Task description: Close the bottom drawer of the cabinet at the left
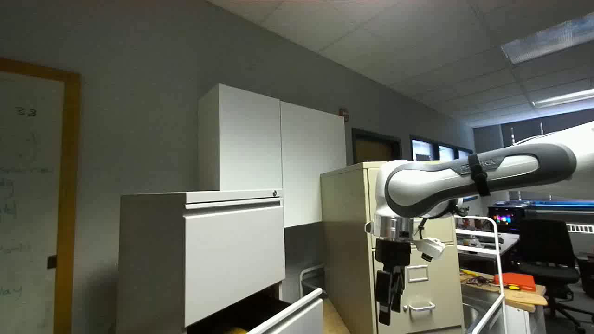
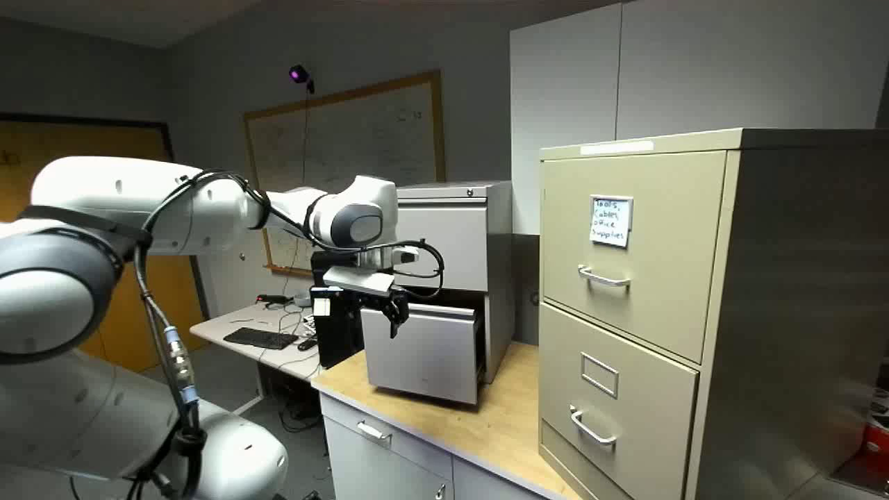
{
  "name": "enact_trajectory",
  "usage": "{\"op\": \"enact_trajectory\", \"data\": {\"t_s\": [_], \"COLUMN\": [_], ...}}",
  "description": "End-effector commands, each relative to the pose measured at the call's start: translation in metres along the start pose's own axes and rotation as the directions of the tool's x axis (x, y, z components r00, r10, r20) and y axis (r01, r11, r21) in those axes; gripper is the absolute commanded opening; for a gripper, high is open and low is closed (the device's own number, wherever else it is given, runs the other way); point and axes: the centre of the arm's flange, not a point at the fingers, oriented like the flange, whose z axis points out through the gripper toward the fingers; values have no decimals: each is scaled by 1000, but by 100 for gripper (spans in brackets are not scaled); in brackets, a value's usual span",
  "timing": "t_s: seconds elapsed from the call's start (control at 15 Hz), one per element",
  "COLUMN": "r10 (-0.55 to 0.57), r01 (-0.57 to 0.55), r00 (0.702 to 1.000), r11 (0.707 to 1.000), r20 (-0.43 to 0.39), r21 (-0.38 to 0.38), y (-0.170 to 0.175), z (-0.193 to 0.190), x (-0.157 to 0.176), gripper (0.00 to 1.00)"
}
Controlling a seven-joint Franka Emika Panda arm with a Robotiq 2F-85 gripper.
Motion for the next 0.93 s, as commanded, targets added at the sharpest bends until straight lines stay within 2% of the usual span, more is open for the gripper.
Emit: {"op": "enact_trajectory", "data": {"t_s": [0.0, 0.67, 0.87], "r10": [0, 0, 21], "r01": [0, 0, -21], "r00": [1000, 1000, 999], "r11": [1000, 1000, 1000], "r20": [-2, -3, -29], "r21": [0, -2, -3], "y": [0, 0, 0], "z": [0, -1, 3], "x": [0, 0, 8], "gripper": [100, 100, 100]}}
